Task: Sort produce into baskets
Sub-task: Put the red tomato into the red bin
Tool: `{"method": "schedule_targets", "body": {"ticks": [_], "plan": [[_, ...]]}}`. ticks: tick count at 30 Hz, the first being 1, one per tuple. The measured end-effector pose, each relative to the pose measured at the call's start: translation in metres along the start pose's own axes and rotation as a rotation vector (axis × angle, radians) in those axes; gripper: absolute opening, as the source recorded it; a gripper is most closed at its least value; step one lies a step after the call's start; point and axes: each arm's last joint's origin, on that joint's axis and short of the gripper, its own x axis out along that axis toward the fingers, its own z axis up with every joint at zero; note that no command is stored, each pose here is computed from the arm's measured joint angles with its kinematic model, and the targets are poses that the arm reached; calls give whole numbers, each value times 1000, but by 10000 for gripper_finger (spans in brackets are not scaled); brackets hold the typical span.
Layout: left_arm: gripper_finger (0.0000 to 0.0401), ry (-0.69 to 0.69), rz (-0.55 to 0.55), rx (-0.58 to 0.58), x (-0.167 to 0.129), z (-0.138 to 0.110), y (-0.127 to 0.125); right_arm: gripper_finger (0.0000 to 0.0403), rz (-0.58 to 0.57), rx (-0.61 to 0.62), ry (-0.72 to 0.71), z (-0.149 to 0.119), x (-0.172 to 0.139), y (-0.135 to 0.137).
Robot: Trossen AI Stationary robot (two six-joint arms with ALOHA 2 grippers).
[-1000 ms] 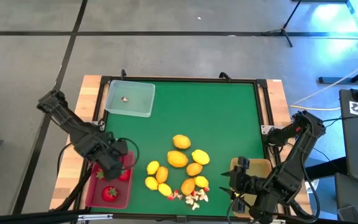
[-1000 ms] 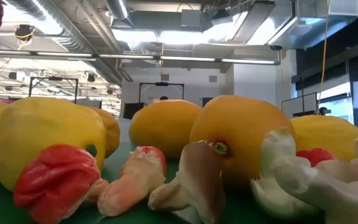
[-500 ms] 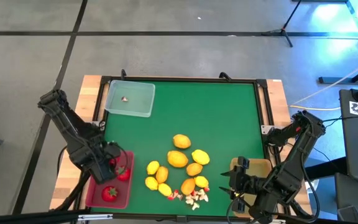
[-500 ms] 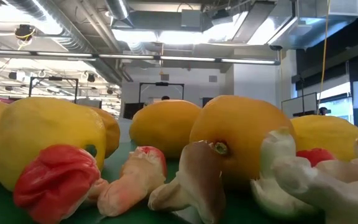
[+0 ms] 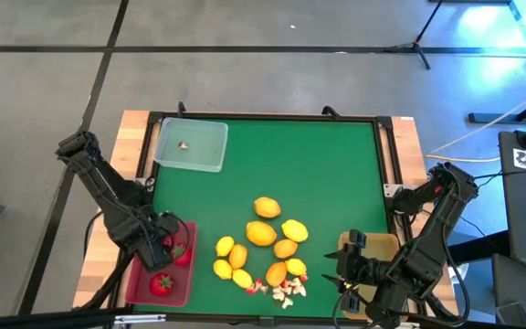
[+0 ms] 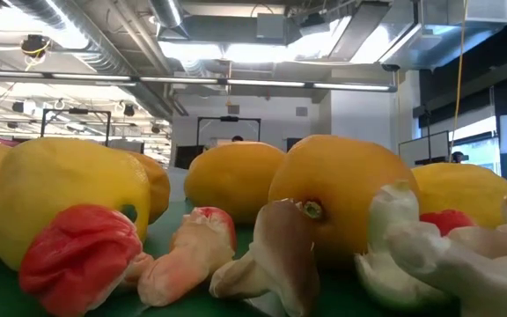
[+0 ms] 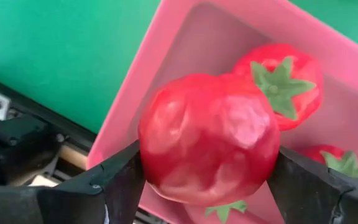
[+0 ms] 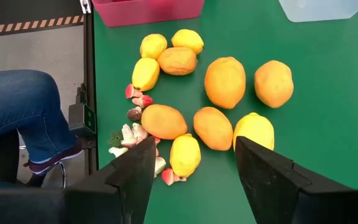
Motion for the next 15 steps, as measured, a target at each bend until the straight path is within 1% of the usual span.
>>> {"method": "schedule_targets", "body": {"ticks": [2, 6, 10, 12, 15], "plan": [[290, -1, 5, 0, 0, 0, 0, 221, 0, -1, 0, 0, 0, 0], [290, -7, -10, -55, 0, 1, -1, 221, 1, -2, 0, 0, 0, 0], [290, 2, -45, -12, 0, 1, -4, 221, 9, -9, 11, -1, -1, 0], [292, 11, -55, -12, 0, 2, -5, 221, 14, -21, 15, -1, -1, 1], [309, 44, -60, -23, 0, 3, -4, 221, 22, -19, 18, -1, -1, 1]]}}
